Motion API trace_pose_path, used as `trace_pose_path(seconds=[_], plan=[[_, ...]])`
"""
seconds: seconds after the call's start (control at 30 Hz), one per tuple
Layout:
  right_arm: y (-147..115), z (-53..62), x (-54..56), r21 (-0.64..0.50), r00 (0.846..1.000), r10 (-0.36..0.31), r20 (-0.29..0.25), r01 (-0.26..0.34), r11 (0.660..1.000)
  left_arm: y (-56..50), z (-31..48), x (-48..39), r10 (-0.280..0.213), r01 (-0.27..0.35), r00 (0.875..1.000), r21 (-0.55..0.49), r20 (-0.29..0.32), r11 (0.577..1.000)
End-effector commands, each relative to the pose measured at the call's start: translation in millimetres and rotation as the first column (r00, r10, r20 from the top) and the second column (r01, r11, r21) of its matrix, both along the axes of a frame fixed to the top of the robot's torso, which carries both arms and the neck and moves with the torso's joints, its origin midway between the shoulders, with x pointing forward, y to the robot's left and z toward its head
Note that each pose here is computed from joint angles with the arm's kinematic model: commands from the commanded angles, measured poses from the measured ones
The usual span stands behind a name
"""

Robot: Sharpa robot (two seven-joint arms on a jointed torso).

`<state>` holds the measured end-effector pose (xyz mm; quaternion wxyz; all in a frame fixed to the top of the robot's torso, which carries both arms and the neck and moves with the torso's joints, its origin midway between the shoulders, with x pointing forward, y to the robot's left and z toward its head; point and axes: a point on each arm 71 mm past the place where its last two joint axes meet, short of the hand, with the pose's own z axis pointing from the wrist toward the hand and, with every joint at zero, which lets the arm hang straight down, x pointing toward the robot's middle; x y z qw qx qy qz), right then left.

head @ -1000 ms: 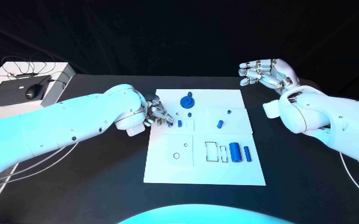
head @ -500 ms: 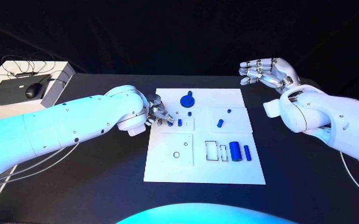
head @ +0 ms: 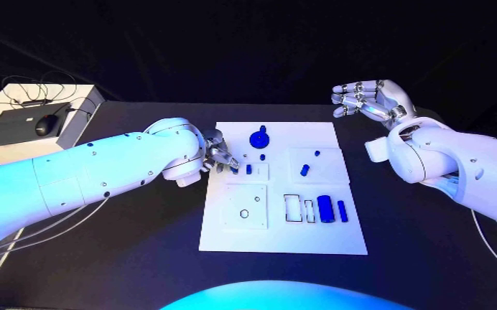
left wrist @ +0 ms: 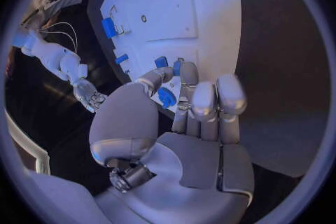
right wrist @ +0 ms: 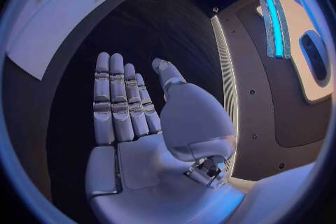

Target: Assemble the parts on the task board

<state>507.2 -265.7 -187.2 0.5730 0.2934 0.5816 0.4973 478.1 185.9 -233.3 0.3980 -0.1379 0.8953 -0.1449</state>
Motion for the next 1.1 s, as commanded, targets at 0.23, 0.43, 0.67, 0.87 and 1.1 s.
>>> trace_pose_path(seconds=[0.23, 0.43, 0.67, 0.87, 1.1], plan=[[1.3, 0.5, -0.5, 0.002, 1.000, 0.014, 0.007, -0.014, 1.000, -2.1, -2.4, 0.1, -0.038, 0.039, 0.999, 0.029, -0.020, 0.999], [1.3, 0.4, -0.6, 0.002, 1.000, 0.015, 0.007, -0.015, 1.000, -3.4, -3.2, -0.9, -0.046, 0.047, 0.998, 0.029, -0.032, 0.998], [1.4, 0.4, -0.7, 0.003, 1.000, 0.015, 0.006, -0.015, 1.000, -3.3, -3.8, -0.1, -0.051, 0.052, 0.998, 0.037, -0.029, 0.998], [1.2, 0.5, -0.9, 0.003, 1.000, 0.015, 0.006, -0.015, 1.000, -3.7, -4.6, 1.0, -0.051, 0.051, 0.998, 0.041, -0.024, 0.998], [1.0, 0.5, -1.2, 0.003, 1.000, 0.015, 0.006, -0.015, 1.000, -3.7, -5.1, 2.0, -0.047, 0.047, 0.999, 0.044, -0.020, 0.998]])
